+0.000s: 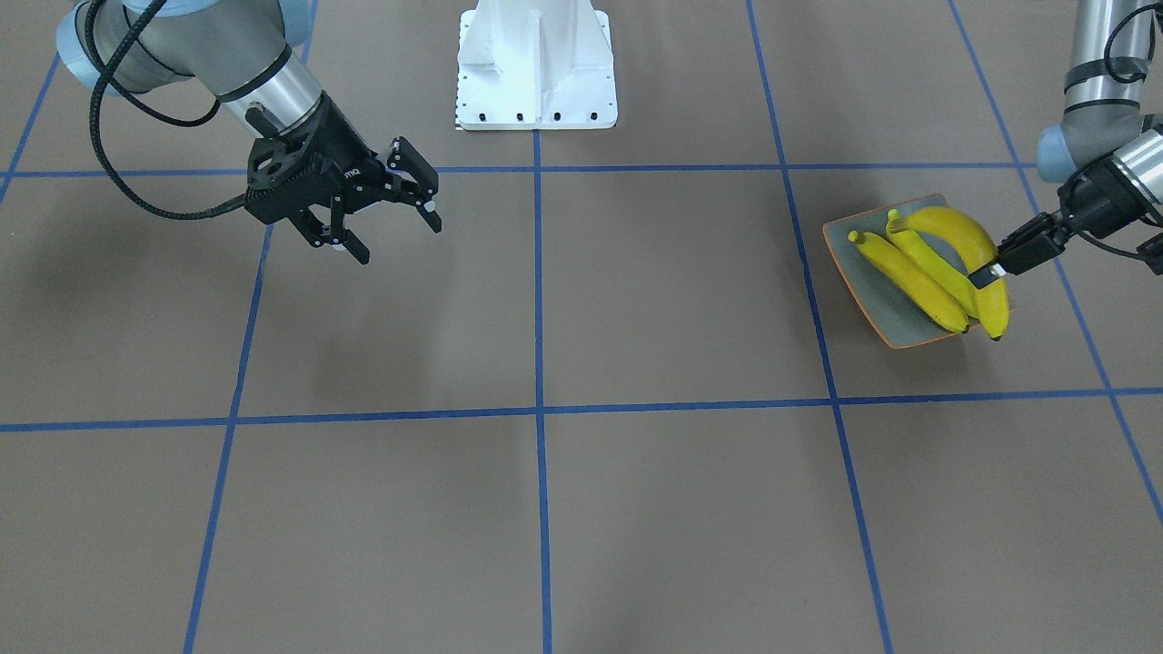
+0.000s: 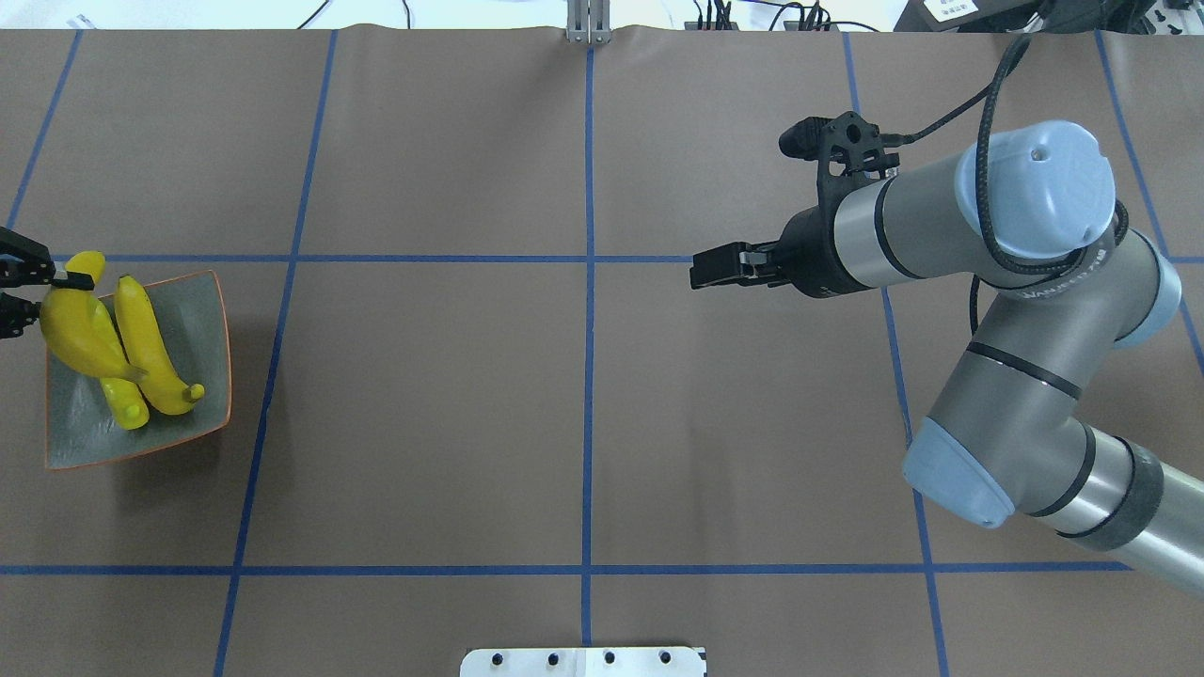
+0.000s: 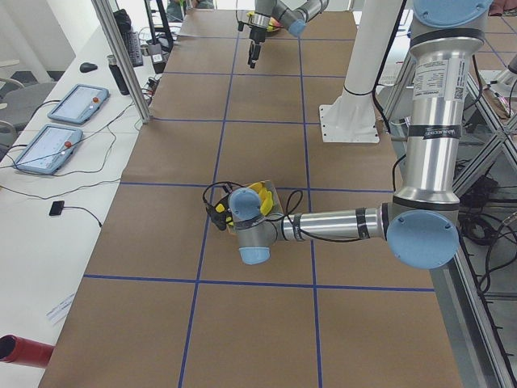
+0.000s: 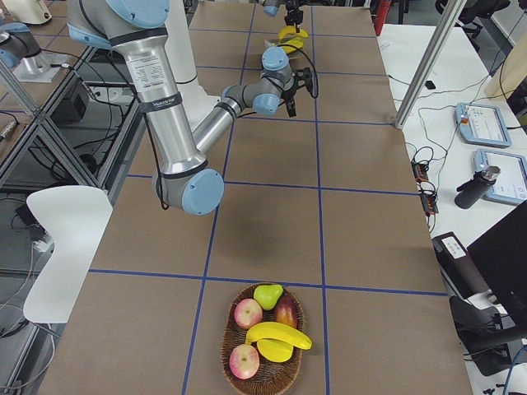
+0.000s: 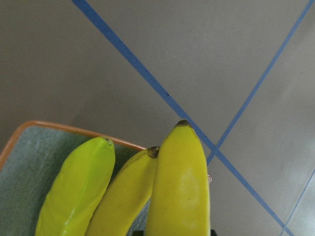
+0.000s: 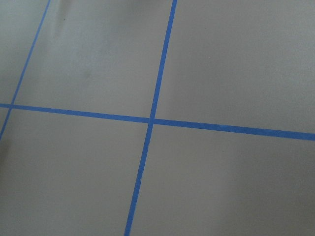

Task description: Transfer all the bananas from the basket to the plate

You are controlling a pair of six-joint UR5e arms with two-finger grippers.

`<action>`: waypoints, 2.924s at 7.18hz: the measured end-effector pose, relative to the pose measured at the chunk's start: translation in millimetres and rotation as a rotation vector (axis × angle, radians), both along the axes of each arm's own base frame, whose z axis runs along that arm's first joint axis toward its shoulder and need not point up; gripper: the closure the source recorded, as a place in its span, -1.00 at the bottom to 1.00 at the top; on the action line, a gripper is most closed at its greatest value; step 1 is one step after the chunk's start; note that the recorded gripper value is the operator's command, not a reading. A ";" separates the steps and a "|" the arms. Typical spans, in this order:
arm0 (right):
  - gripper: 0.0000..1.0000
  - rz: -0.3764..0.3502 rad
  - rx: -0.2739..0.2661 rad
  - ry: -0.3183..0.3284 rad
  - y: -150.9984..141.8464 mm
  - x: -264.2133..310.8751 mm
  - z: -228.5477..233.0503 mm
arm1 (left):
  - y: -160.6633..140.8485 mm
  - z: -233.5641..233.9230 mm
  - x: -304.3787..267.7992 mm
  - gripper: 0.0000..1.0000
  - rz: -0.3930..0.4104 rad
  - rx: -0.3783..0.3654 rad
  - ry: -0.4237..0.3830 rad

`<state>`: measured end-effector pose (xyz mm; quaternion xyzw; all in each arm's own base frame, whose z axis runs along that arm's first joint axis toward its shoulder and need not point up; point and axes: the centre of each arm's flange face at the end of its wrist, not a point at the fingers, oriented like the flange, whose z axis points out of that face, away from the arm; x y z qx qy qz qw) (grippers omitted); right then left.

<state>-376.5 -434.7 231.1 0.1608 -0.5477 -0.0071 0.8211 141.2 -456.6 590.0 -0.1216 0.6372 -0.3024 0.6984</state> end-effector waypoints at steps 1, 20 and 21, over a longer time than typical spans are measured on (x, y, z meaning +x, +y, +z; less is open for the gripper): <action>-1.00 0.000 0.000 0.000 -0.1 -0.1 0.1 | 0.4 2.2 0.0 -0.98 0.001 -0.001 -0.002; -1.00 0.148 -0.156 0.415 -79.3 374.5 355.3 | -111.9 -26.0 -60.5 -0.98 0.074 0.649 -0.564; -1.00 0.121 -0.172 0.429 -74.5 397.4 391.0 | -116.1 -33.9 -66.7 -0.98 0.110 0.667 -0.631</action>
